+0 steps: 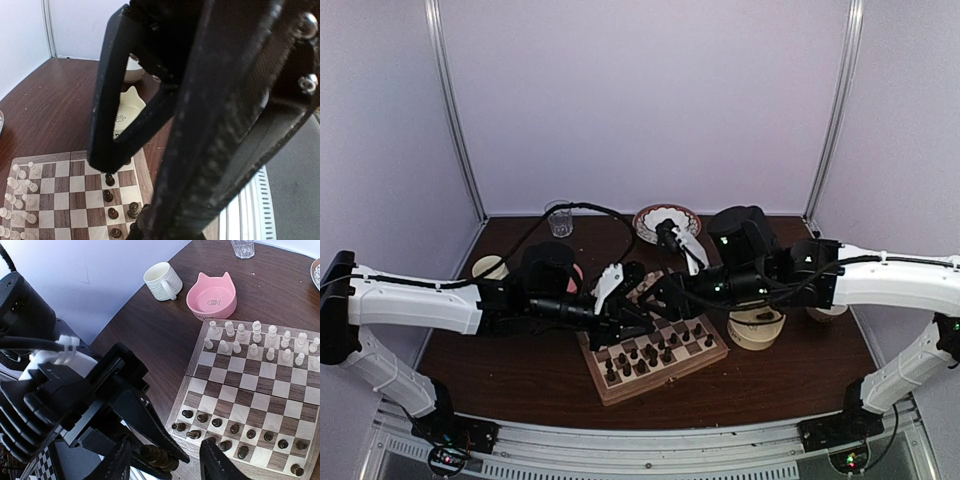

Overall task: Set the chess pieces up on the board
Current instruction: Pass from the left arm to the right

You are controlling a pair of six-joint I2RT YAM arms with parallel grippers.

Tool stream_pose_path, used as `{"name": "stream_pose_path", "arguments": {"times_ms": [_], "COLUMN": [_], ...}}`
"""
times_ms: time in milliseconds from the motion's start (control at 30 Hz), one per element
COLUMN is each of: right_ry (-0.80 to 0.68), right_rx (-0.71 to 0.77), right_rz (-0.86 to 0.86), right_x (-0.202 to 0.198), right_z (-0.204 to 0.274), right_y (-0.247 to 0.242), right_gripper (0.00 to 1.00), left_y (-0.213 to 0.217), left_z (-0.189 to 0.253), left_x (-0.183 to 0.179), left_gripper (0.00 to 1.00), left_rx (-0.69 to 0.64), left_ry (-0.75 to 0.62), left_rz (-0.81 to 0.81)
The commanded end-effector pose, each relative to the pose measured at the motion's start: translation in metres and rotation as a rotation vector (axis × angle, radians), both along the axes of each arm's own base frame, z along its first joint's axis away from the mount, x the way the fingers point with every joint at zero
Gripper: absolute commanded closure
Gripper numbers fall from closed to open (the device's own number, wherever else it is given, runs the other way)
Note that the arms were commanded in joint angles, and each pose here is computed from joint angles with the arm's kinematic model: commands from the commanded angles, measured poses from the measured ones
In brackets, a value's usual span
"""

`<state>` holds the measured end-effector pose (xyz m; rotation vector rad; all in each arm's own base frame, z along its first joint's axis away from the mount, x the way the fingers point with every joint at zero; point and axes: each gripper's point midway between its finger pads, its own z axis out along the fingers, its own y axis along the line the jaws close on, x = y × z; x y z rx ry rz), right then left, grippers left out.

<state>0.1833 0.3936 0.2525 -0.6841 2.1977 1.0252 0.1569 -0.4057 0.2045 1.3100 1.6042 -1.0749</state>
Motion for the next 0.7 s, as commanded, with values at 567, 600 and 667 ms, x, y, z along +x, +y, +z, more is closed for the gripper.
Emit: {"name": "stream_pose_path", "arguments": {"times_ms": [567,600,667], "right_ry": [-0.004,0.001,0.008], "right_rx": [-0.121,-0.118,-0.116], "right_rz": [-0.073,-0.066,-0.056], "right_x": [0.003,0.001,0.000], "right_z": [-0.016,-0.016,-0.017], "right_y": [-0.015,-0.014,-0.012], "right_gripper": [0.77,0.77,0.80], "left_y": [-0.005,-0.005,-0.005], "left_z": [0.017,0.018,0.017], "left_x": [0.009,0.010,0.010], "left_gripper": [1.00,1.00,1.00], "left_rx": [-0.031,-0.031,-0.029], "left_ry": [-0.064,-0.064,-0.064], "left_rz": [0.036,0.037,0.039]}}
